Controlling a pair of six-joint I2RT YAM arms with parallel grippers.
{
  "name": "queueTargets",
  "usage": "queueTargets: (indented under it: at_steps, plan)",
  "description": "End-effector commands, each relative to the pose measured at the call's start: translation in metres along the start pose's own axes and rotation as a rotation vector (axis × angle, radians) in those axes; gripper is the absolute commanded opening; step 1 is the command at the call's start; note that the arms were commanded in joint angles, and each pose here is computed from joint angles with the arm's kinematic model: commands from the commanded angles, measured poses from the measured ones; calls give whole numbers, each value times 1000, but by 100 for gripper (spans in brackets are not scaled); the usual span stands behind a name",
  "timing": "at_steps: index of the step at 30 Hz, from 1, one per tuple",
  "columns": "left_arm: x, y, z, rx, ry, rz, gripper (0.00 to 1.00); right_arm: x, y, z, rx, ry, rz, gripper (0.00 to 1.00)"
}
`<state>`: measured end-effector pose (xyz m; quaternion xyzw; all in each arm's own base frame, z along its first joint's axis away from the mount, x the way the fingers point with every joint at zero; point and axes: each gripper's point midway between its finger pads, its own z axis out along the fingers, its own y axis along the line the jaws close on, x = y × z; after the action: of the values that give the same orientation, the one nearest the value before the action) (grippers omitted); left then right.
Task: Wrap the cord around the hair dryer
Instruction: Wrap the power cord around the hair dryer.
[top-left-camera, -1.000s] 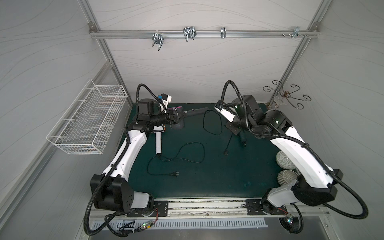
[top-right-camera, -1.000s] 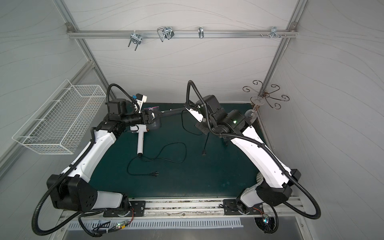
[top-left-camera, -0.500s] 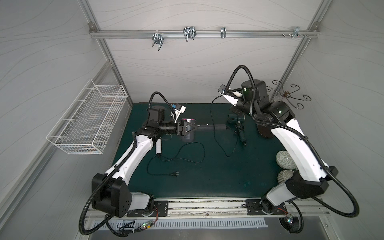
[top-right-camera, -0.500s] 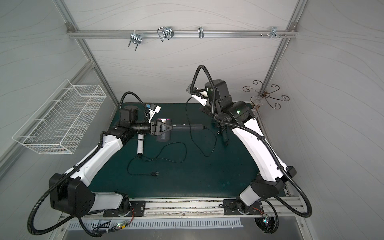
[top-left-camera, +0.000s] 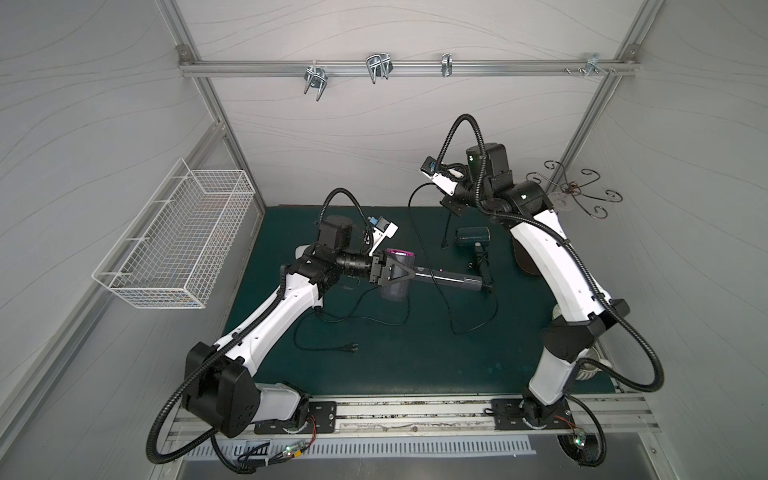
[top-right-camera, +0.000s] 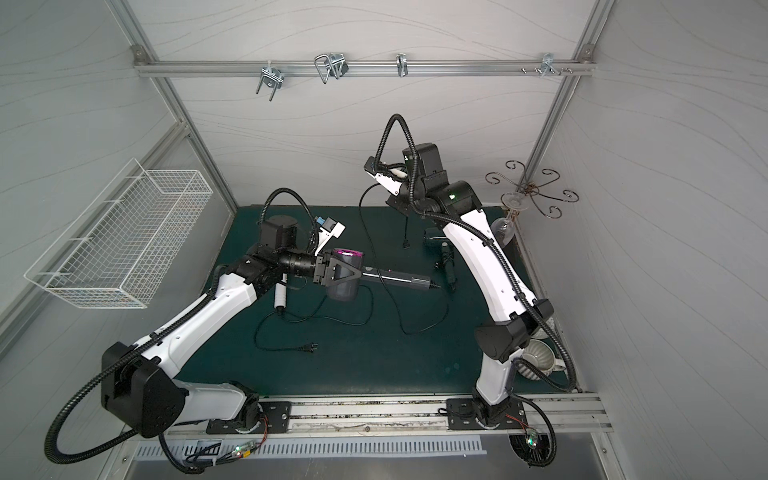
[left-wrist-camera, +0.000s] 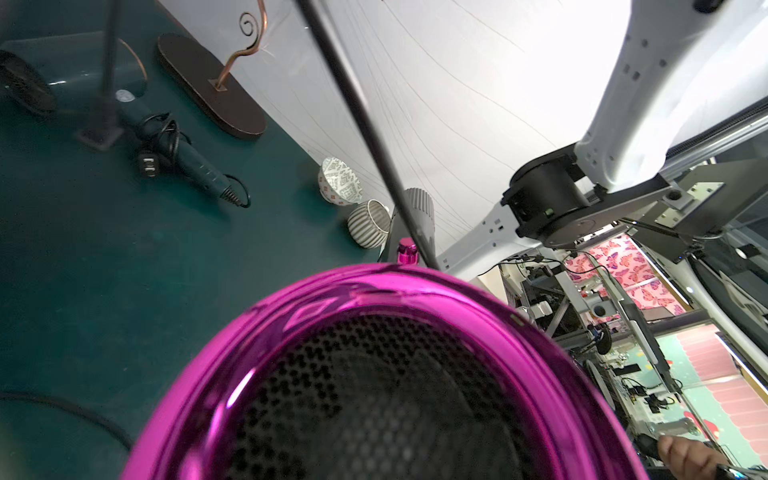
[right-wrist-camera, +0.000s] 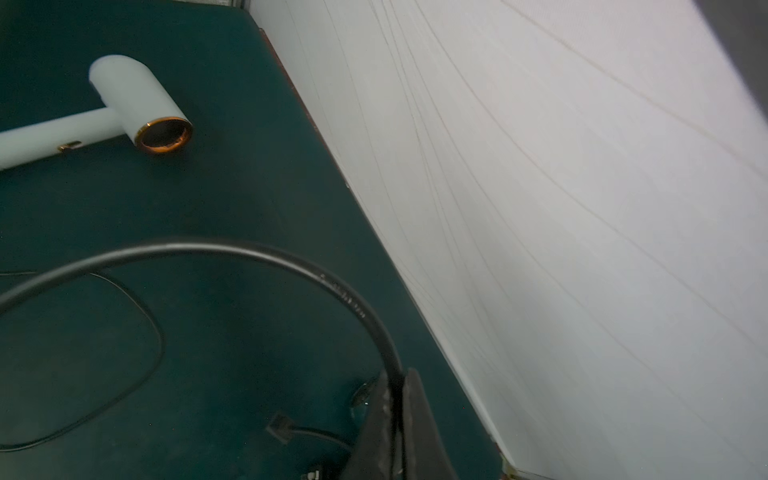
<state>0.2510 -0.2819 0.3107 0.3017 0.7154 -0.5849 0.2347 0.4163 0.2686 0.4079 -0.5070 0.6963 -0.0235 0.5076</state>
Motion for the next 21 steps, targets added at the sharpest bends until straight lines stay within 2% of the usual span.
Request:
queueTargets:
  at_steps: [1,6,11,15,21]
  plan:
    - [-25,-39,-6,97,-51,148,0,4,-4,8,-82,-58,128,0]
    - [-43,-64,-13,148,-96,204,0,37,12,28,-237,-57,290,0]
    - [-59,-79,-19,167,-135,252,0,66,27,33,-367,-78,469,0]
    - [-75,-80,-31,161,-186,268,0,82,34,28,-438,-103,598,0]
    - [-108,-65,-61,98,-318,286,0,93,71,18,-536,-86,709,0]
